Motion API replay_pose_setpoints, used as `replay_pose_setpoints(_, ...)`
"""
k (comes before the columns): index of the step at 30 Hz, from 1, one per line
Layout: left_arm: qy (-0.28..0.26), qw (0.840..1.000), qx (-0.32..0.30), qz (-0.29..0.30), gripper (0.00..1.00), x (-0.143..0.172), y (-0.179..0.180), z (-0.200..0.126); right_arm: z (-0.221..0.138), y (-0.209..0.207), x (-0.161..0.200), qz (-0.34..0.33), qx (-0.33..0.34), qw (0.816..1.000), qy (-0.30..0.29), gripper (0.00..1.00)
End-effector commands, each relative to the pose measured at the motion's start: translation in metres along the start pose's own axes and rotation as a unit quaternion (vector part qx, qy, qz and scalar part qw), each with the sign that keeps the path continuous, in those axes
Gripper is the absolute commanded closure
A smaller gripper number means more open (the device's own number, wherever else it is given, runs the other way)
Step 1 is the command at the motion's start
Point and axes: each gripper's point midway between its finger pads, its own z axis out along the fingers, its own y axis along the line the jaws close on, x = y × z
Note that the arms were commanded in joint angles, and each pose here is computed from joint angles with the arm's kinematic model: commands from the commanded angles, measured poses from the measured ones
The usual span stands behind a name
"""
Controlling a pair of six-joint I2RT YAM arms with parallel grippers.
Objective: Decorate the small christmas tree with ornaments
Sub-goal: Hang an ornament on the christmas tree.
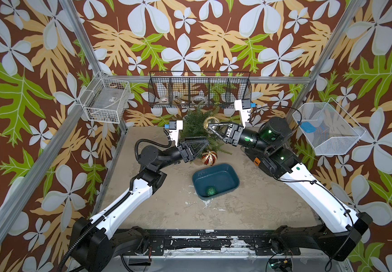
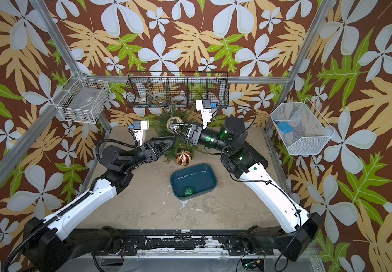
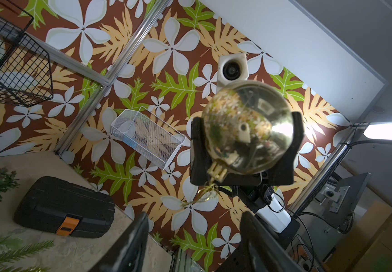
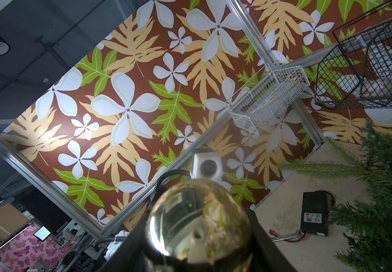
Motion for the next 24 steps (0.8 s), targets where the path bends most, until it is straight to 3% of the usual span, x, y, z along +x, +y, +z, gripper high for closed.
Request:
replay_pose_setpoints(1, -0.009, 0.998, 0.05, 0.022, 0.41, -0.008, -0.025, 0.002, -0.002, 0.016, -0.007, -0.006, -0.028, 1.0, -0.012, 0.44)
replay_pose_setpoints(5, -0.007, 0.997, 0.076, 0.02, 0.52, -0.006, -0.033, 0.003, -0.003, 0.02, -0.008, -0.005, -0.035, 0.999, -0.014, 0.44)
replay_pose_setpoints(12, -0.002, 0.996, 0.087, 0.014, 0.52, -0.003, -0.033, 0.007, -0.005, 0.023, -0.008, -0.001, -0.043, 0.999, -0.016, 0.44)
replay_pose_setpoints(14, -0.005, 0.996, 0.091, 0.016, 0.62, -0.004, -0.035, 0.006, -0.006, 0.025, -0.009, -0.002, -0.045, 0.999, -0.017, 0.44)
replay_pose_setpoints(17, -0.006, 0.995, 0.096, 0.019, 0.68, -0.004, -0.037, 0.007, -0.007, 0.026, -0.008, -0.001, -0.049, 0.999, -0.017, 0.44)
replay_pose_setpoints(20, -0.006, 0.995, 0.1, 0.02, 0.67, -0.006, -0.038, 0.008, -0.008, 0.028, -0.007, 0.004, -0.055, 0.998, -0.017, 0.44)
replay_pose_setpoints(24, -0.006, 0.995, 0.101, 0.017, 0.52, -0.006, -0.037, 0.01, -0.009, 0.03, -0.007, 0.004, -0.059, 0.998, -0.018, 0.44)
